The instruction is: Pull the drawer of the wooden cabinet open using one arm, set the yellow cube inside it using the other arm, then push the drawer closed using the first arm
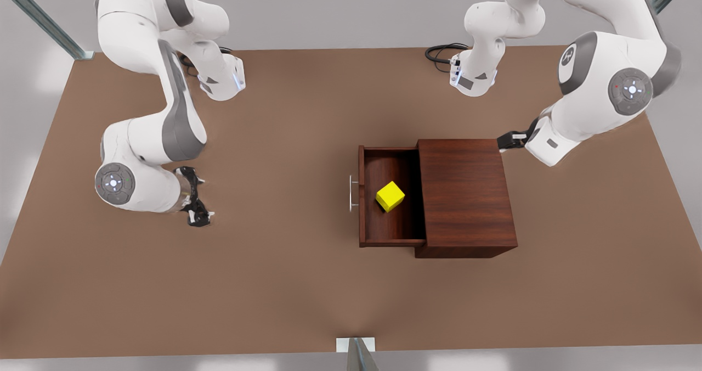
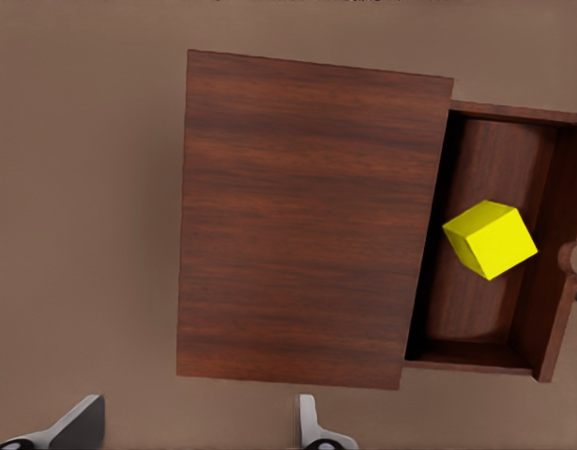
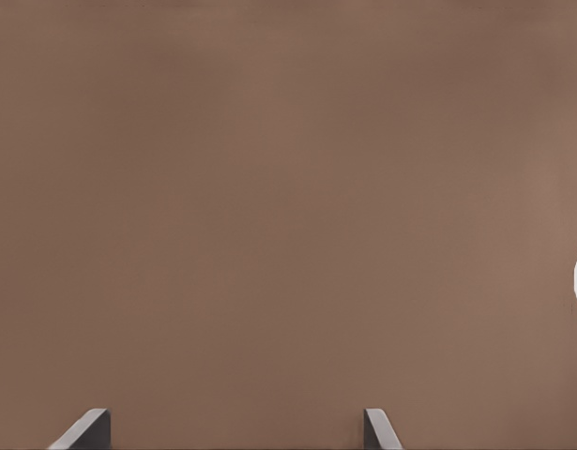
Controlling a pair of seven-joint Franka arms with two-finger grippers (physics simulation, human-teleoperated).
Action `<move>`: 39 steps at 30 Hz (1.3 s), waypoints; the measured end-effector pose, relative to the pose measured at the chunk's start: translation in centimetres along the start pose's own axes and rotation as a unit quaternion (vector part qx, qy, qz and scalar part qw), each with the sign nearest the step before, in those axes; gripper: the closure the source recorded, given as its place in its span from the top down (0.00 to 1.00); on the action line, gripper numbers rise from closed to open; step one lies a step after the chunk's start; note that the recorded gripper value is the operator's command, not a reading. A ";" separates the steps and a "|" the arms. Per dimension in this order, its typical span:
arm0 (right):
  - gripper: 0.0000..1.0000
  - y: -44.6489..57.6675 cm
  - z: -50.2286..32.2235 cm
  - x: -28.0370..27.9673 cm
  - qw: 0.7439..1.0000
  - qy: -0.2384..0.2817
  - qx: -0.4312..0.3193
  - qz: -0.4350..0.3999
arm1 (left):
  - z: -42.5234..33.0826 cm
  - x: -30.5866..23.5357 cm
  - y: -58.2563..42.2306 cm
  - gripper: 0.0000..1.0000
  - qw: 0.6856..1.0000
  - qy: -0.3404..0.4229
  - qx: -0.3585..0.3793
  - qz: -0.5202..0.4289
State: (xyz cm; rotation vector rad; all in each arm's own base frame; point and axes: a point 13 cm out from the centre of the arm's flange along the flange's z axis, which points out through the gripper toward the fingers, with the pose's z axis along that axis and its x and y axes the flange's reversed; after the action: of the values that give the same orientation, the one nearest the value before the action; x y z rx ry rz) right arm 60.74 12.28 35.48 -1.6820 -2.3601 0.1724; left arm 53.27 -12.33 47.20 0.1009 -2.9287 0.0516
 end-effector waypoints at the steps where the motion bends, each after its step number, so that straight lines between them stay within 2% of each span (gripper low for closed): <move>1: 1.00 -2.5 0.9 -3.1 1.000 -0.005 0.011 -0.007 | -0.1 0.8 -2.3 1.00 1.000 0.001 -0.001 0.009; 4: 1.00 -8.3 1.0 -9.1 0.998 -0.016 0.013 -0.054 | 0.3 4.9 -11.5 1.00 0.999 0.005 -0.012 0.043; 6: 1.00 -9.3 0.6 -11.2 0.995 -0.027 0.012 -0.099 | 1.3 8.6 -18.1 1.00 0.998 0.004 -0.022 0.057; 13: 1.00 -8.4 0.8 -11.4 0.963 -0.044 0.021 -0.266 | 2.3 19.1 -32.3 1.00 1.000 -0.023 0.012 0.001; 21: 1.00 -8.2 1.3 -11.7 0.923 -0.042 0.031 -0.382 | 6.7 19.8 -40.4 1.00 0.981 -0.051 0.035 -0.186; 24: 1.00 -8.2 1.4 -11.7 0.909 -0.040 0.034 -0.413 | 8.2 17.9 -41.5 1.00 0.958 -0.054 0.046 -0.278; 29: 1.00 -8.2 1.4 -11.7 0.890 -0.038 0.036 -0.454 | 9.7 13.9 -42.2 1.00 0.896 -0.071 0.069 -0.432; 39: 1.00 -8.3 1.4 -11.6 0.861 -0.035 0.039 -0.507 | 14.0 9.1 -45.2 1.00 0.780 -0.080 0.126 -0.608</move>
State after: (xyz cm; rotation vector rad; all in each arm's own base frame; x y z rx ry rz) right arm 56.38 -1.36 34.58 -0.2312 -2.8752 0.1232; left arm 44.74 -58.61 36.64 2.0172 -2.3751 0.2268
